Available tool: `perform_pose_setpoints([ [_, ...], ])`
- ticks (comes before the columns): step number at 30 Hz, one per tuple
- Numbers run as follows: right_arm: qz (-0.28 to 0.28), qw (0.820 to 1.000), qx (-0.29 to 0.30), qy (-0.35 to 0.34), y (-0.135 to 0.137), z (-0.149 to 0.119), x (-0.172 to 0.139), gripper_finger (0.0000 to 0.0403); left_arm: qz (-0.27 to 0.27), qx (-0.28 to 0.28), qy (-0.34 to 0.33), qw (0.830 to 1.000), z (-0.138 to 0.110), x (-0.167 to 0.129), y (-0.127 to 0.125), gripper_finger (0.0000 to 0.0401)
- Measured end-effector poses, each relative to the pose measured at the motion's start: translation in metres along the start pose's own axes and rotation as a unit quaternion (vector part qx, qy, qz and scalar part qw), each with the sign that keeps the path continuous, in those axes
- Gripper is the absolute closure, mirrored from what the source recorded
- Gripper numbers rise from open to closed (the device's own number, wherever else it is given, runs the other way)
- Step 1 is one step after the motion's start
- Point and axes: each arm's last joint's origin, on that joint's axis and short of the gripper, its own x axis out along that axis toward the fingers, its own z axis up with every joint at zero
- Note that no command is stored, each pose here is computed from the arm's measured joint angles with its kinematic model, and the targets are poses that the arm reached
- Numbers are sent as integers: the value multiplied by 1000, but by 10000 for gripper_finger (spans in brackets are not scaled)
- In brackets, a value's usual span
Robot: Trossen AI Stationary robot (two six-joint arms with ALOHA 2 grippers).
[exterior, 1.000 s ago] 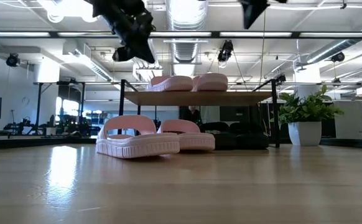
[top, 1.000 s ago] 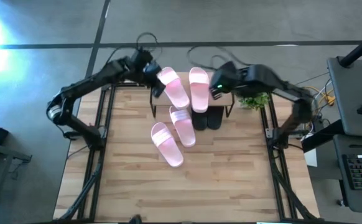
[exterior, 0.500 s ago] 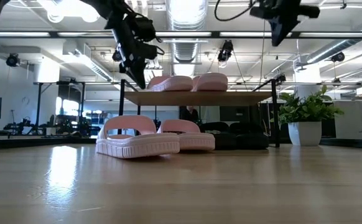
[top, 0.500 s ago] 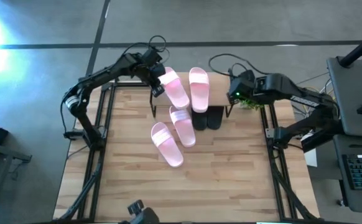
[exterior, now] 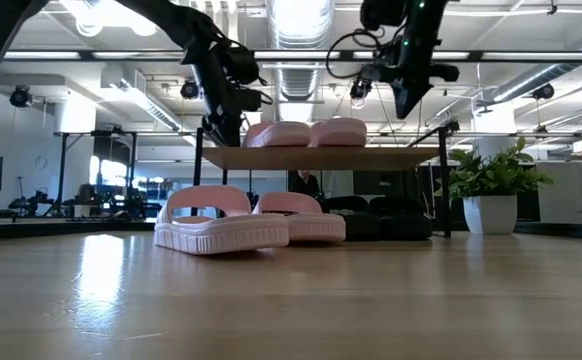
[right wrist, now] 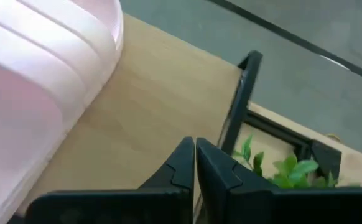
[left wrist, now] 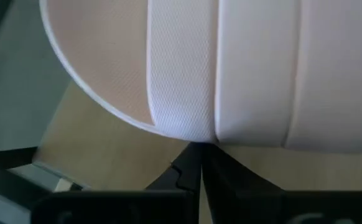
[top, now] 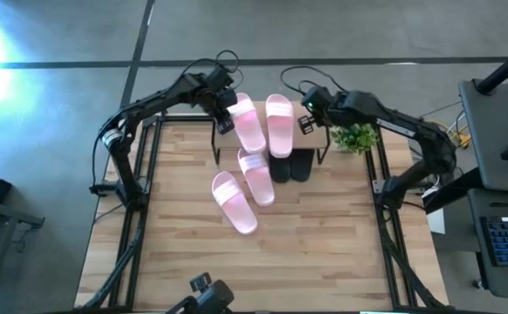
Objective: Pick and place slides into the shelf
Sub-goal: Adjust the slippers on the shelf
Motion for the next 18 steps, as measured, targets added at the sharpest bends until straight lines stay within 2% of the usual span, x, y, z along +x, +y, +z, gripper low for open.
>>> perform_pose_setpoints([
  [5, 12, 999, -25, 23, 6, 13, 21, 394, -3, 1, -16, 1000, 9, 3, 2, 401],
  [13, 33, 996, -63, 52, 21, 19, 59, 394, 16, 14, -71, 997, 26, -8, 9, 401],
  [18, 74, 995, -47, 39, 25, 26, 68, 394, 0, 14, -68, 998, 25, -7, 8, 401],
])
